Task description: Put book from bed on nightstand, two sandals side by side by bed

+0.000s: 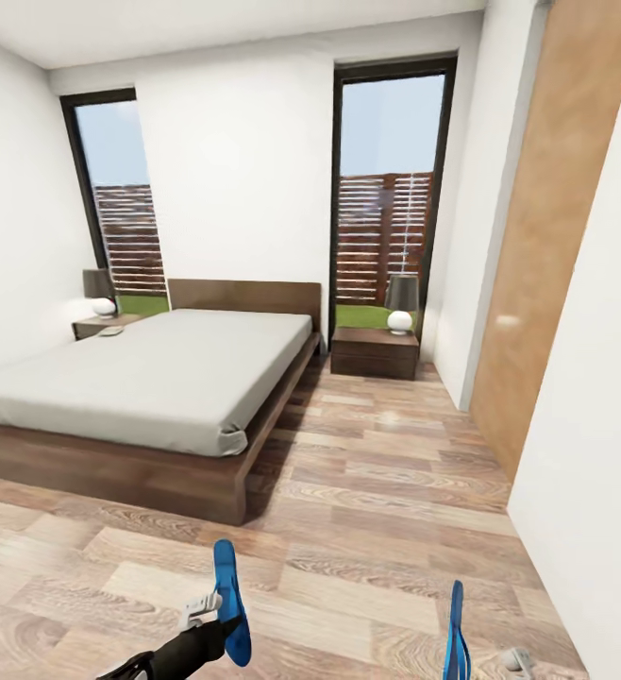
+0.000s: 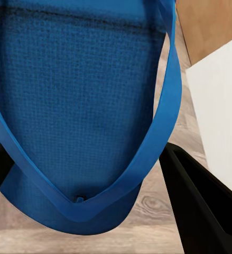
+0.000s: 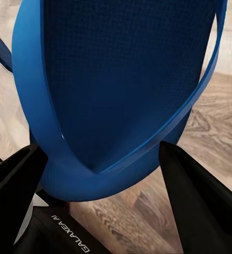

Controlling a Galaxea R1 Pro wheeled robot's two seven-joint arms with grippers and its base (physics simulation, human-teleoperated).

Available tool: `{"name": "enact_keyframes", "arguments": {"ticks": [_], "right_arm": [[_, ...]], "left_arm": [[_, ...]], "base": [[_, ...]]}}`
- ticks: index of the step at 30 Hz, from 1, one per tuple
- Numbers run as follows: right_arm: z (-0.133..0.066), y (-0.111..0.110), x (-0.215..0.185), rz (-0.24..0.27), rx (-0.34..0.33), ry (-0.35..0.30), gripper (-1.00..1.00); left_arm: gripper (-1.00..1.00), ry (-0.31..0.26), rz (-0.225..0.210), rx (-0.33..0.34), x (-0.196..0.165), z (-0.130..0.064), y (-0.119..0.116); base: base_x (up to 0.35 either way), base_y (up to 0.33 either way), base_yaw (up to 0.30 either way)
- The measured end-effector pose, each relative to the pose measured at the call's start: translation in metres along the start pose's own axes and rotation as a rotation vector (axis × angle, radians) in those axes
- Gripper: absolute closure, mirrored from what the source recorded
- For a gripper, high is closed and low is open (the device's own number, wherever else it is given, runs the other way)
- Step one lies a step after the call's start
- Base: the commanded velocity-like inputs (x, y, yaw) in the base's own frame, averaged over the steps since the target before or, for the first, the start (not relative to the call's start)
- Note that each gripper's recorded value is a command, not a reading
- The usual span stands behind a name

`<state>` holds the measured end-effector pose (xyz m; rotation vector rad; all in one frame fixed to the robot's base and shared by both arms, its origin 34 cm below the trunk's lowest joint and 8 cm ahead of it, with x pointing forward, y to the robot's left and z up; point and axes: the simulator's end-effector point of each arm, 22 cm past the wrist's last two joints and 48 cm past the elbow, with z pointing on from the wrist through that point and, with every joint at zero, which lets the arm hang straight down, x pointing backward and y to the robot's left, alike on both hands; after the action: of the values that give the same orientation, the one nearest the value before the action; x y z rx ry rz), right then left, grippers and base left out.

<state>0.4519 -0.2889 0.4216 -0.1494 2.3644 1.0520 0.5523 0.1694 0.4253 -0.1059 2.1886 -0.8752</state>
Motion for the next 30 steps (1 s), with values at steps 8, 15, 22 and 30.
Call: {"name": "enact_keyframes", "arguments": {"ticks": [8,15,22,30], "right_arm": [[0.0000,0.0000,0.0000,0.000,0.000,0.000,1.00],[0.0000,0.0000,0.0000,0.000,0.000,0.000,1.00],[0.0001,0.0001,0.0000,0.000,0.000,0.000,1.00],[0.0001,0.0002,0.0001,0.000,-0.001,0.000,1.00]], "left_arm": [[1.00,0.000,0.000,0.000,-0.0001,0.0000,0.0000],[1.00,0.000,0.000,0.000,-0.0002,-0.0002,0.0003],[1.00,0.000,0.000,0.000,-0.0001,-0.0001,0.0002],[1.00,0.000,-0.001,0.000,0.0002,0.0000,0.0001]], "base": [[0.000,0.000,-0.249],[0.000,0.000,-0.243],[0.000,0.000,-0.160],[0.000,0.000,-0.007]]}}
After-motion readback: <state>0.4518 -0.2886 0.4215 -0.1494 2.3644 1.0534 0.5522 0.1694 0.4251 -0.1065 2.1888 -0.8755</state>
